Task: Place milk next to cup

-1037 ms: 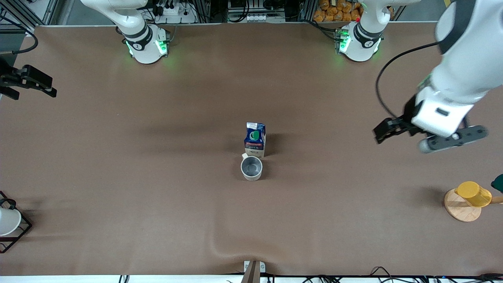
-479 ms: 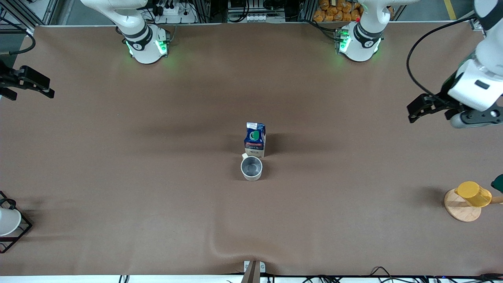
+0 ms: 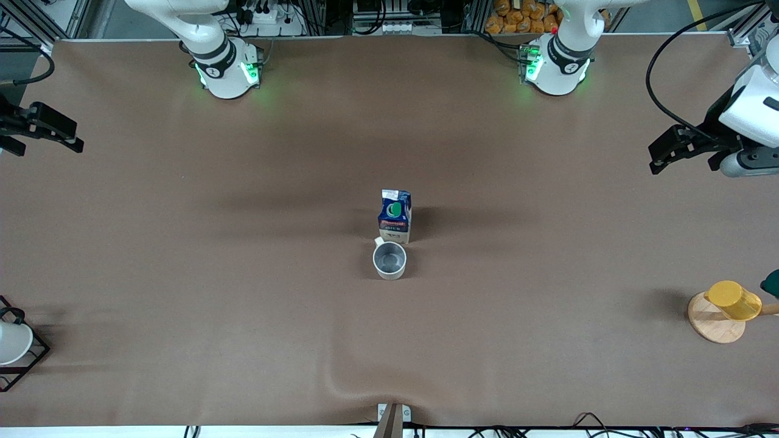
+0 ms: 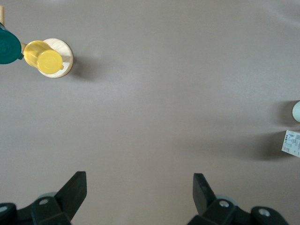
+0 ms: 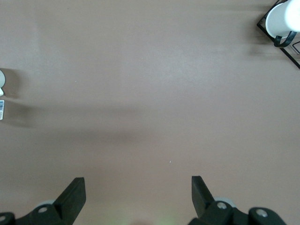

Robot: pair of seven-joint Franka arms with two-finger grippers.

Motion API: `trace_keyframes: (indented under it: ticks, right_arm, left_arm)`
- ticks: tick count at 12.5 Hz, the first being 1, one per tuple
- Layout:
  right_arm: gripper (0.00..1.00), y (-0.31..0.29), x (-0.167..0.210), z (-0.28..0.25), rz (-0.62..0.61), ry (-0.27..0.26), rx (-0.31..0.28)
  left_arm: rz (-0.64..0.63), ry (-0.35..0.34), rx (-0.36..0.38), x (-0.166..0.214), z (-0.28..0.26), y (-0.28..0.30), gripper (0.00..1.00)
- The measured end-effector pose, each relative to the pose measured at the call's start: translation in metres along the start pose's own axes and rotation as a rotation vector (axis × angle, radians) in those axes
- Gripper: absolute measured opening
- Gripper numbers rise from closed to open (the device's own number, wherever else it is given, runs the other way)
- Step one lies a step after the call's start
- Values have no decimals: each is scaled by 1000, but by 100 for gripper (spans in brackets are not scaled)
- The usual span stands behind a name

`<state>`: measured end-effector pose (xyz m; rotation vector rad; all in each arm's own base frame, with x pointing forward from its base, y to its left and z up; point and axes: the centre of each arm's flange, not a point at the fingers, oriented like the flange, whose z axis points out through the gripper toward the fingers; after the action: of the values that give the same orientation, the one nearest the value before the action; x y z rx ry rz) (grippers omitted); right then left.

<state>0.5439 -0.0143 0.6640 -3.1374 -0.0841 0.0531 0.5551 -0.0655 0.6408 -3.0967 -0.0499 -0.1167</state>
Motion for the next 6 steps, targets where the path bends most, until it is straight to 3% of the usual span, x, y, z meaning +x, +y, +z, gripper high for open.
trace_keyframes:
  ticks: [6]
  right_arm:
    - [100, 2, 0, 0, 3, -2, 0]
  left_arm:
    - [24, -75, -4, -9, 8, 7, 100]
